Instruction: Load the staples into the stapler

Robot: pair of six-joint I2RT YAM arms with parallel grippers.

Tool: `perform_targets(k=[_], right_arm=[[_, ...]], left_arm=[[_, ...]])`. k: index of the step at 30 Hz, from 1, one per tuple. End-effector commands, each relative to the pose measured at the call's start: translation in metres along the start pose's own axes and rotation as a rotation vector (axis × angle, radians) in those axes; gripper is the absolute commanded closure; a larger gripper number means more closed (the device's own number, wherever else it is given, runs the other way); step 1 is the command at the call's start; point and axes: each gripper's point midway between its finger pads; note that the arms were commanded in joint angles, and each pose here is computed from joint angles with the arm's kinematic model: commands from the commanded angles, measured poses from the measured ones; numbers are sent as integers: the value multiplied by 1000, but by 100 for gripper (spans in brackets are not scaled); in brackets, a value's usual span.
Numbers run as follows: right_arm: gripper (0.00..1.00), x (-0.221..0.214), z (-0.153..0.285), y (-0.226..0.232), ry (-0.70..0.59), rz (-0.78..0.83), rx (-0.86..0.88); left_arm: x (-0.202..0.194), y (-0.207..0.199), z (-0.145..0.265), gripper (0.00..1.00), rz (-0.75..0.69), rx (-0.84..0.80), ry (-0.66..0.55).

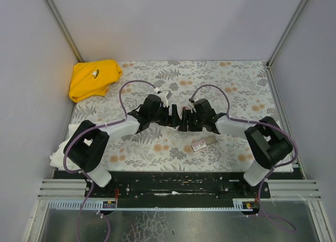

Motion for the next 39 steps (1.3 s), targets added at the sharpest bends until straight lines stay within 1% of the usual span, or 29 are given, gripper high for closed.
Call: perform_targets(k=[1, 3, 8, 13, 17, 22, 27, 34, 37, 39], right_arm=[[33, -12, 36, -15, 10, 47, -61], [30, -18, 45, -20, 6, 38, -72], [26, -17, 63, -20, -30, 46, -73], [24, -15, 75, -17, -52, 67, -63], [23, -15, 80, -16, -61, 73, -65], [22, -15, 81, -15, -66, 72, -62], [22, -13, 80, -14, -69, 71, -55], [22, -13, 81, -13, -73, 70, -51], [22, -13, 82, -15, -77, 67, -59], [22, -14, 83, -15, -78, 64, -63]], left_arm=[[37, -5, -3, 24, -119, -44, -109], [36, -4, -7, 21, -162, -69, -102], [27, -1, -20, 17, -271, -121, -60], [29, -5, -33, 14, -316, -167, -43], [20, 6, -42, 13, -311, -147, 4], [7, 14, -41, 14, -291, -141, 38], [-1, 14, -32, 14, -277, -146, 34], [-9, 25, -27, 14, -270, -111, 43], [-12, 25, -24, 16, -268, -112, 39], [-14, 25, -22, 20, -268, -110, 35]])
Point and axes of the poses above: each gripper's point midway between its finger pads, its own z axis back along the fingers, its own y axis along the line the jaws close on, x = y × z, and after that the axes turned 12 degrees about z, right-handed
